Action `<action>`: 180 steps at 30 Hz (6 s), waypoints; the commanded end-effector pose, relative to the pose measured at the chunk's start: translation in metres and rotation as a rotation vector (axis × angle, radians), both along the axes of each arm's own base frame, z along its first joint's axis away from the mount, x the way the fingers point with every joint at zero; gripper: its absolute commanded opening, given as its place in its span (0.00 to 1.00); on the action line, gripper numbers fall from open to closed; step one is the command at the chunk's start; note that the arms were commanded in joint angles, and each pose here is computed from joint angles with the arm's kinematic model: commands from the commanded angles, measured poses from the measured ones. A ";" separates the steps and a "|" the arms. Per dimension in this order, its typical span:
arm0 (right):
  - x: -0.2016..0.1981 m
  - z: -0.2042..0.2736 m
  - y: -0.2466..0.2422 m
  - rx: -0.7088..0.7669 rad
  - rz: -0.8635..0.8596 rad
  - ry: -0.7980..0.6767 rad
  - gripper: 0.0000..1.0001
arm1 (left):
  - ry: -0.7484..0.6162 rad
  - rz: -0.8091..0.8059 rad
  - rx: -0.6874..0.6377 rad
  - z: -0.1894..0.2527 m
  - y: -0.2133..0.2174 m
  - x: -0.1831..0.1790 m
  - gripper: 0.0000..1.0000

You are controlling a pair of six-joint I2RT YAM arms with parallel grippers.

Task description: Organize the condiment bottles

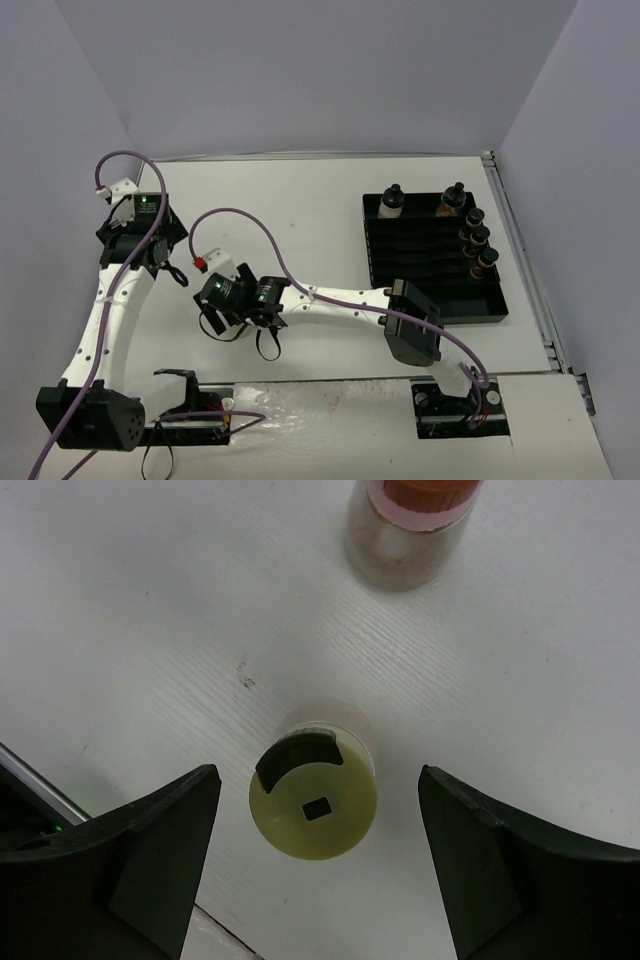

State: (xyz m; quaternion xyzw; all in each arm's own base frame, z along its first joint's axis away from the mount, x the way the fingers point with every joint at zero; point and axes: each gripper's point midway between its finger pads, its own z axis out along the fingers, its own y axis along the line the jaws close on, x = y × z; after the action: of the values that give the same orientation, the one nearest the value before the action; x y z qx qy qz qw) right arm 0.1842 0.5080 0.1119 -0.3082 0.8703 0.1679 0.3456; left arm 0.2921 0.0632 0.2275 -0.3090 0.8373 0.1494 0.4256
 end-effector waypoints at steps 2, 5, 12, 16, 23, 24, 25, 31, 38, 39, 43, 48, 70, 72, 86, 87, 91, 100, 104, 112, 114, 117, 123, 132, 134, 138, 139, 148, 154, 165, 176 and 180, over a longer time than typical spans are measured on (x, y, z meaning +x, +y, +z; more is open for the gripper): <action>0.003 0.009 0.016 0.027 0.021 -0.036 0.77 | -0.115 0.046 -0.009 0.031 0.007 0.001 0.97; 0.004 0.002 0.017 0.016 0.017 -0.034 0.76 | -0.113 0.047 -0.009 0.030 0.007 0.001 0.97; 0.009 -0.014 0.012 -0.018 -0.019 -0.048 0.50 | -0.119 0.040 -0.018 0.028 0.006 0.002 0.97; 0.015 -0.016 0.006 -0.031 -0.051 -0.069 0.00 | -0.117 0.032 -0.024 0.026 0.005 0.002 0.97; 0.023 0.005 -0.007 -0.005 -0.113 -0.105 0.00 | -0.109 0.023 -0.031 0.020 0.003 0.005 0.97; 0.025 0.009 -0.009 0.000 -0.122 -0.108 0.00 | -0.107 0.021 -0.032 0.020 0.003 0.005 0.97; 0.027 0.011 -0.012 0.004 -0.130 -0.110 0.00 | -0.105 0.018 -0.035 0.019 0.002 0.006 0.97; 0.033 0.022 -0.026 0.015 -0.166 -0.115 0.00 | -0.101 0.012 -0.040 0.016 0.001 0.007 0.97; 0.057 0.039 -0.065 0.014 -0.286 -0.142 0.00 | -0.096 -0.011 -0.057 0.013 -0.004 0.010 0.97; 0.063 0.051 -0.076 0.032 -0.318 -0.147 0.00 | -0.095 -0.013 -0.059 0.013 -0.004 0.011 0.97; 0.097 0.058 -0.152 0.017 -0.517 -0.168 0.00 | -0.089 -0.025 -0.070 0.010 -0.007 0.011 0.97; 0.121 0.084 -0.274 0.090 -0.816 -0.197 0.00 | -0.087 -0.043 -0.092 0.006 -0.012 0.014 0.97; 0.072 0.068 -0.487 0.109 -1.466 -0.252 0.00 | -0.051 -0.104 -0.129 -0.003 -0.027 0.030 0.97; 0.068 0.066 -0.501 0.079 -1.514 -0.253 0.00 | -0.049 -0.106 -0.135 -0.004 -0.029 0.031 0.97; 0.041 0.039 -0.546 -0.007 -1.735 -0.245 0.00 | -0.035 -0.110 -0.142 -0.009 -0.031 0.033 0.97; 0.040 0.035 -0.547 -0.002 -1.753 -0.241 0.00 | -0.034 -0.110 -0.142 -0.009 -0.031 0.033 0.97; 0.034 0.026 -0.551 -0.001 -1.794 -0.241 0.00 | -0.032 -0.110 -0.142 -0.010 -0.031 0.034 0.97; 0.027 0.009 -0.554 -0.018 -1.833 -0.237 0.00 | -0.031 -0.112 -0.142 -0.010 -0.031 0.035 0.97; 0.026 0.003 -0.554 -0.027 -1.840 -0.228 0.00 | -0.031 -0.112 -0.140 -0.011 -0.030 0.034 0.97; 0.030 -0.003 -0.553 -0.020 -1.862 -0.230 0.00 | -0.037 -0.113 -0.139 -0.009 -0.030 0.033 0.97; 0.031 -0.006 -0.552 -0.021 -1.870 -0.222 0.03 | -0.036 -0.113 -0.138 -0.009 -0.030 0.033 0.97; 0.033 -0.011 -0.550 -0.036 -1.873 -0.208 0.04 | -0.037 -0.111 -0.137 -0.009 -0.030 0.033 0.97; 0.032 -0.018 -0.548 -0.040 -1.888 -0.192 0.16 | -0.038 -0.112 -0.136 -0.009 -0.030 0.032 0.97; 0.031 -0.014 -0.548 -0.035 -1.873 -0.193 0.46 | -0.037 -0.113 -0.137 -0.009 -0.030 0.032 0.97; 0.032 -0.012 -0.547 -0.028 -1.868 -0.189 0.50 | -0.038 -0.114 -0.137 -0.009 -0.030 0.032 0.97; 0.034 -0.009 -0.547 -0.015 -1.865 -0.192 0.58 | -0.039 -0.112 -0.136 -0.009 -0.030 0.032 0.97; 0.033 -0.008 -0.547 -0.015 -1.864 -0.194 0.60 | -0.039 -0.112 -0.136 -0.009 -0.030 0.032 0.97; 0.033 -0.008 -0.545 -0.017 -1.854 -0.178 0.70 | -0.038 -0.111 -0.136 -0.009 -0.030 0.032 0.97; 0.036 0.007 -0.543 0.001 -1.823 -0.181 0.86 | -0.040 -0.113 -0.137 -0.009 -0.030 0.032 0.97; 0.048 0.047 -0.546 0.002 -1.795 -0.253 0.97 | -0.039 -0.112 -0.134 -0.009 -0.029 0.031 0.97; 0.132 0.105 -0.415 -0.107 -1.259 -0.289 1.00 | -0.037 -0.099 -0.126 -0.008 -0.027 0.031 0.97; 0.159 0.104 -0.292 -0.167 -0.922 -0.293 1.00 | -0.037 -0.085 -0.114 -0.007 -0.023 0.028 0.97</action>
State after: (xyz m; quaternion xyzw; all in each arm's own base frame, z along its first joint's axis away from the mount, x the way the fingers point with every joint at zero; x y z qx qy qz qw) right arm 0.3215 0.1174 0.2128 0.2303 0.8443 -0.1258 0.4673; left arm 0.3112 0.0349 0.1895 -0.2889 0.8745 0.0807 0.3812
